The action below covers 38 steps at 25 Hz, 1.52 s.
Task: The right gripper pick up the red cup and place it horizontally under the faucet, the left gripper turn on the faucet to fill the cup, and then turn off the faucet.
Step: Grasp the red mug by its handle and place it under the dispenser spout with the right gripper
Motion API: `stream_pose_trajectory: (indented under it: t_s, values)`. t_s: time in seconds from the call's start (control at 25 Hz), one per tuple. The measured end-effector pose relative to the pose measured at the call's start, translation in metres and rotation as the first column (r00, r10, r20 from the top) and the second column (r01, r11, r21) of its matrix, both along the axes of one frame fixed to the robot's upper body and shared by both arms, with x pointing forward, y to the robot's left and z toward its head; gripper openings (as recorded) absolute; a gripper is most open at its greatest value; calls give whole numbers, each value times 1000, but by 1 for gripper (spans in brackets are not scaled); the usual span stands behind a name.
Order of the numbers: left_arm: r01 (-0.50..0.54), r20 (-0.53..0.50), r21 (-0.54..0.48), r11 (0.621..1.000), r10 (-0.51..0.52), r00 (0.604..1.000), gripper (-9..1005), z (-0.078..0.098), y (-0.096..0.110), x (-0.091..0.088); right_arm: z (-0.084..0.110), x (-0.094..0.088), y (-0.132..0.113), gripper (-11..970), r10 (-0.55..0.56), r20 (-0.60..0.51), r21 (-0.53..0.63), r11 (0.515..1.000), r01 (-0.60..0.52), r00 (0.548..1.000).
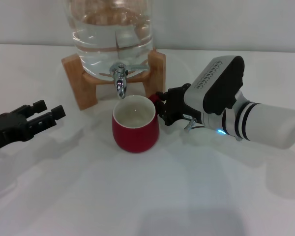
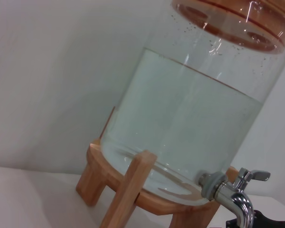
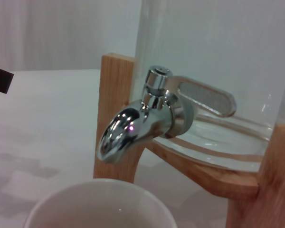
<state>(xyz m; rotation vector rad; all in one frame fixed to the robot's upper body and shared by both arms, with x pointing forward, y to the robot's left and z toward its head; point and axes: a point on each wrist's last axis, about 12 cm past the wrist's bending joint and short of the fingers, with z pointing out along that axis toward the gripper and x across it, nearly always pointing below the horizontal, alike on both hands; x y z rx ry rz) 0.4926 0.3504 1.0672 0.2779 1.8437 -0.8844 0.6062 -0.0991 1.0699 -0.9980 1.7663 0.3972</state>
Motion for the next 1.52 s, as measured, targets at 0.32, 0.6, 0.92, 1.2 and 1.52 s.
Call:
stream_pose_trajectory:
  t_s: [0.32, 0.6, 0.92, 1.2, 1.52]
  values:
    - [0, -3, -1, 1000, 0, 1000, 815, -1, 0, -1, 0, 2, -1, 156, -37, -26, 16, 999, 38, 999]
    - [-3, -6, -1, 1000, 3, 1000, 815, -2, 1, -2, 0, 1, 0, 181, -43, -35, 29, 999, 44, 998]
    - [-2, -6, -3, 1000, 2, 1000, 815, -2, 0, -3, 2, -3, 9, 190, 0, -24, 25, 1000, 1, 1000]
    - [1, -7, -6, 1000, -1, 1000, 815, -2, 0, -4, 4, -2, 11, 193, 2, -22, 25, 1000, -2, 1000]
    - [2, -7, -7, 1000, -2, 1000, 815, -2, 0, -5, 3, -3, 11, 197, 4, -22, 26, 1000, -4, 1000]
